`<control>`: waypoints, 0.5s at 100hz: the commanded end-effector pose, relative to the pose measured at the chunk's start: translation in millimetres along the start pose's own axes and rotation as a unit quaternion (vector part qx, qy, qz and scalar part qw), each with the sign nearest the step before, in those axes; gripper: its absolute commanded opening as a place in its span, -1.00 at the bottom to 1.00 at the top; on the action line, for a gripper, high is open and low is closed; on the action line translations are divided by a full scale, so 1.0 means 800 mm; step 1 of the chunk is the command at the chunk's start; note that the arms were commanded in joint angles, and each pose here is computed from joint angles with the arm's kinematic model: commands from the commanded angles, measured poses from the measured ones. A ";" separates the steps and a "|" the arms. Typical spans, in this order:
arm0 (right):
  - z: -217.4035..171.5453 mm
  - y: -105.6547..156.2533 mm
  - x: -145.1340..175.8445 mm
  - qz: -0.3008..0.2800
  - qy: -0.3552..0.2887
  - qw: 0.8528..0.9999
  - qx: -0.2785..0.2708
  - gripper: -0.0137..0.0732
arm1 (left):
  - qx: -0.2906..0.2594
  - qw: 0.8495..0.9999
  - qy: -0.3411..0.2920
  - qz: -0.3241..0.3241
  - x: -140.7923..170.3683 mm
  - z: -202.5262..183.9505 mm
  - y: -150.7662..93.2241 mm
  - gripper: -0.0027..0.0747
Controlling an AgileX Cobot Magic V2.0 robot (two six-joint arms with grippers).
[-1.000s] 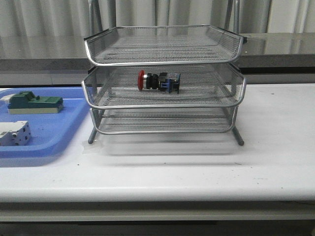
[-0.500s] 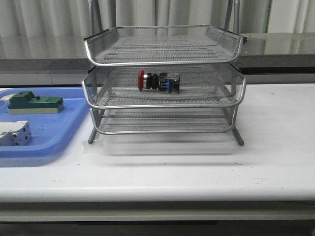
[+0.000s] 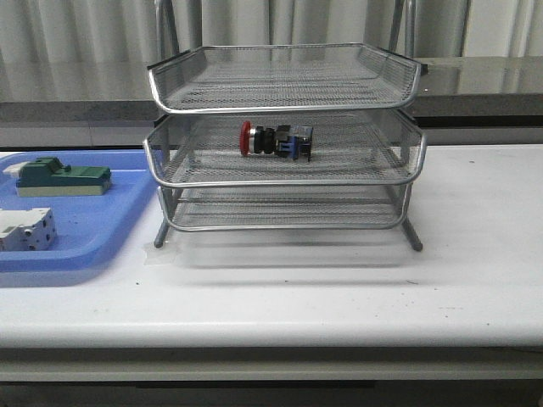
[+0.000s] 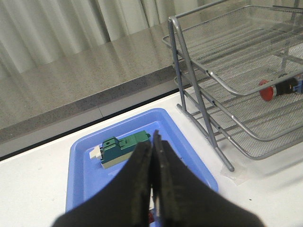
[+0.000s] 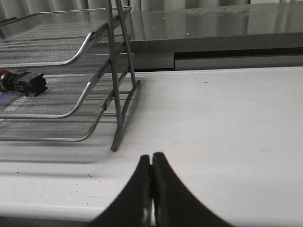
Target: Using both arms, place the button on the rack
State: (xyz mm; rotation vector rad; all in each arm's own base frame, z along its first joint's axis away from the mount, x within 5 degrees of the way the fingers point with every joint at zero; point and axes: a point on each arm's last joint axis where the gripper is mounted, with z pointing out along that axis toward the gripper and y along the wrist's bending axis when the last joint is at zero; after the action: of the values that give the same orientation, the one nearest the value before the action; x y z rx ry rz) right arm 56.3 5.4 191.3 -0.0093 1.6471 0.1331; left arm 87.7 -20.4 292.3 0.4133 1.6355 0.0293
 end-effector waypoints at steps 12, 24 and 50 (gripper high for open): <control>-0.004 0.001 -0.017 -0.005 -0.059 0.998 -0.003 -0.82 | -0.023 0.996 -0.071 -0.046 -0.010 -0.017 0.004 -0.98; -0.004 0.001 -0.017 -0.005 -0.059 0.998 -0.003 -0.82 | -0.048 0.992 -0.077 -0.088 0.006 -0.026 0.004 -0.98; -0.004 0.001 -0.017 -0.005 -0.059 0.998 -0.003 -0.82 | -0.117 0.985 -0.076 -0.100 0.040 -0.038 0.005 -0.98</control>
State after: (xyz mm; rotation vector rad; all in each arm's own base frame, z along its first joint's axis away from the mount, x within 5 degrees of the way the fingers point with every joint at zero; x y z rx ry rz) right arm 56.3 5.4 191.4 -0.0093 1.6455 0.1332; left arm 60.2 -2.5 255.1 0.1067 1.6002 0.0278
